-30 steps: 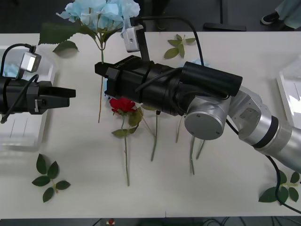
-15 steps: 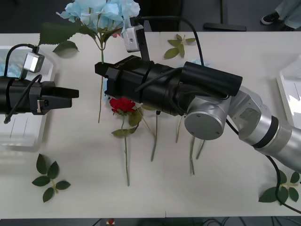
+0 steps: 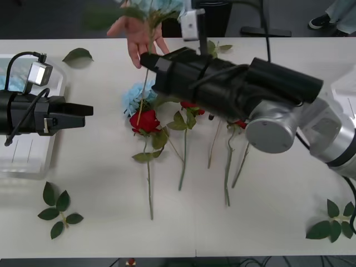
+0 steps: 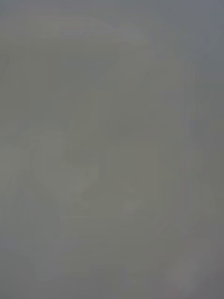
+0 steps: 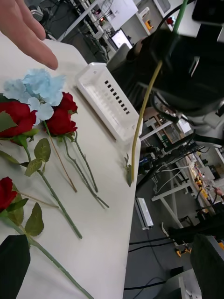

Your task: Place the red flowers into the right box and the blue flowers into the left box. If a person shows an open palm, hand one flower to the person first, then continue sorting.

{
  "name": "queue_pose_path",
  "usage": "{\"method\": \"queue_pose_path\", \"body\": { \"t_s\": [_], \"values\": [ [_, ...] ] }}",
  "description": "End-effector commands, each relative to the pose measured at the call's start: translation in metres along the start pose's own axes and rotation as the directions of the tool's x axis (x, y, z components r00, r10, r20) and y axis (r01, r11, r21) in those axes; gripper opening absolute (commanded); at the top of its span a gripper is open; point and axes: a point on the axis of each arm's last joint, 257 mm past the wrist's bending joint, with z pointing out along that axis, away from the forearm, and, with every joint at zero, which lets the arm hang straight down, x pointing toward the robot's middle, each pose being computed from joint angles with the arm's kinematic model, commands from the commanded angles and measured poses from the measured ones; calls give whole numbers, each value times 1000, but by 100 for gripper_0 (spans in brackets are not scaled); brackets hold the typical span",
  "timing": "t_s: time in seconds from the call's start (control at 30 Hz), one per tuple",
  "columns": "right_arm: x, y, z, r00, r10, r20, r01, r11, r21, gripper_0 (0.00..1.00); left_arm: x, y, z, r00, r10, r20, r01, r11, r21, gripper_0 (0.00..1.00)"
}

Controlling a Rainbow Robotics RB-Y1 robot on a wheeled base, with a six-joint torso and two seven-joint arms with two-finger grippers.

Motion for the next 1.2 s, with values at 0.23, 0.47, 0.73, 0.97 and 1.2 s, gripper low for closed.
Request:
{"method": "queue_pose_path", "body": {
  "t_s": [0.23,0.47,0.73,0.97,1.2],
  "values": [
    [-114,-52,-65,979,-202,10,198,969,150,0,-20,-8,-2,999,51,3,-51,999,2,100],
    [-155,-87,-77,962,-264,66,242,942,232,0,-20,-8,-2,999,51,3,-51,999,2,100],
    [-188,-125,-59,930,-347,119,294,900,323,0,-20,-8,-2,999,51,3,-51,999,2,100],
    [-194,-154,-32,919,-374,126,302,871,387,0,-20,-8,-2,999,51,3,-51,999,2,100],
    [-199,-176,-9,914,-388,119,303,848,435,0,-20,-8,-2,999,51,3,-51,999,2,100]
  ]
}}
